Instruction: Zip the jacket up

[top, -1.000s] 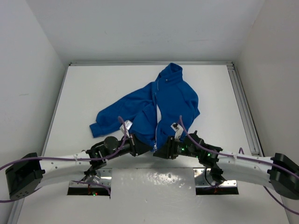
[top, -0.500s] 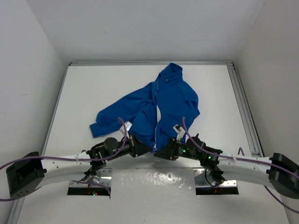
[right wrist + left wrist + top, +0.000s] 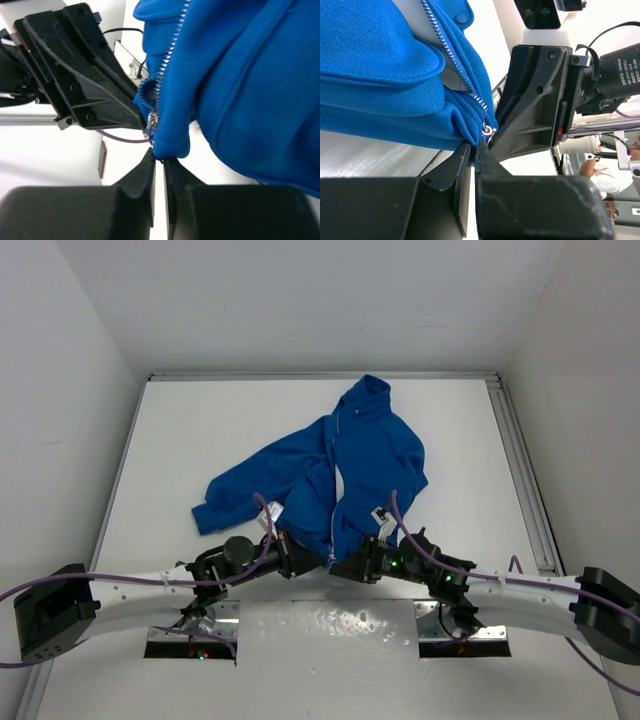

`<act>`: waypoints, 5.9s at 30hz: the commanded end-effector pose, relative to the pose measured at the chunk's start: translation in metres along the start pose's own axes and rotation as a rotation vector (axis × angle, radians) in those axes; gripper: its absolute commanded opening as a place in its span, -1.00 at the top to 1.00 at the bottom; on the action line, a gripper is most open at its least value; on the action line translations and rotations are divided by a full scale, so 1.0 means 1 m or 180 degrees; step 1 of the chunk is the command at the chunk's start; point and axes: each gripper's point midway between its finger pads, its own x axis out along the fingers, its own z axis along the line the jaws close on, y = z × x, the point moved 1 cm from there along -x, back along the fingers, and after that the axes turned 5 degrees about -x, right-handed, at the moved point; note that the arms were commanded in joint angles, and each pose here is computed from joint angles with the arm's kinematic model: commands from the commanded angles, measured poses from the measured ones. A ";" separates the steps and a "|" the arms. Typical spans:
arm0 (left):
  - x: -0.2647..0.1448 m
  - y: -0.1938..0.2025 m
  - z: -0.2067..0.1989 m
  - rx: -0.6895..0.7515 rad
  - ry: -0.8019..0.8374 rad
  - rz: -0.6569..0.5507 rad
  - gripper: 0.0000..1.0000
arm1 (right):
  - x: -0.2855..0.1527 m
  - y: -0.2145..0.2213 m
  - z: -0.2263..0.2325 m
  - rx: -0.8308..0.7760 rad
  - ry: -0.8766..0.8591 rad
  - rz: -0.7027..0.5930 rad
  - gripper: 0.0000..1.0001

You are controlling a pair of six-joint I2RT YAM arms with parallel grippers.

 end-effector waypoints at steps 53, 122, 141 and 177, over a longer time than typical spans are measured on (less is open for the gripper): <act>-0.019 0.046 0.017 0.0923 -0.0341 0.0460 1.00 | 0.014 -0.180 0.095 -0.0228 -0.0230 -0.1378 1.00; -0.034 0.047 -0.034 0.1129 0.0619 0.0489 1.00 | 0.016 0.017 0.059 -0.1921 -0.1394 0.2071 0.59; -0.039 0.050 -0.029 0.1041 0.0641 0.0507 1.00 | 0.039 -0.054 0.061 -0.1952 -0.0530 0.0456 1.00; -0.040 0.063 -0.012 0.0928 0.0537 0.0668 1.00 | 0.029 -0.044 0.012 -0.1359 -0.0076 0.0276 0.08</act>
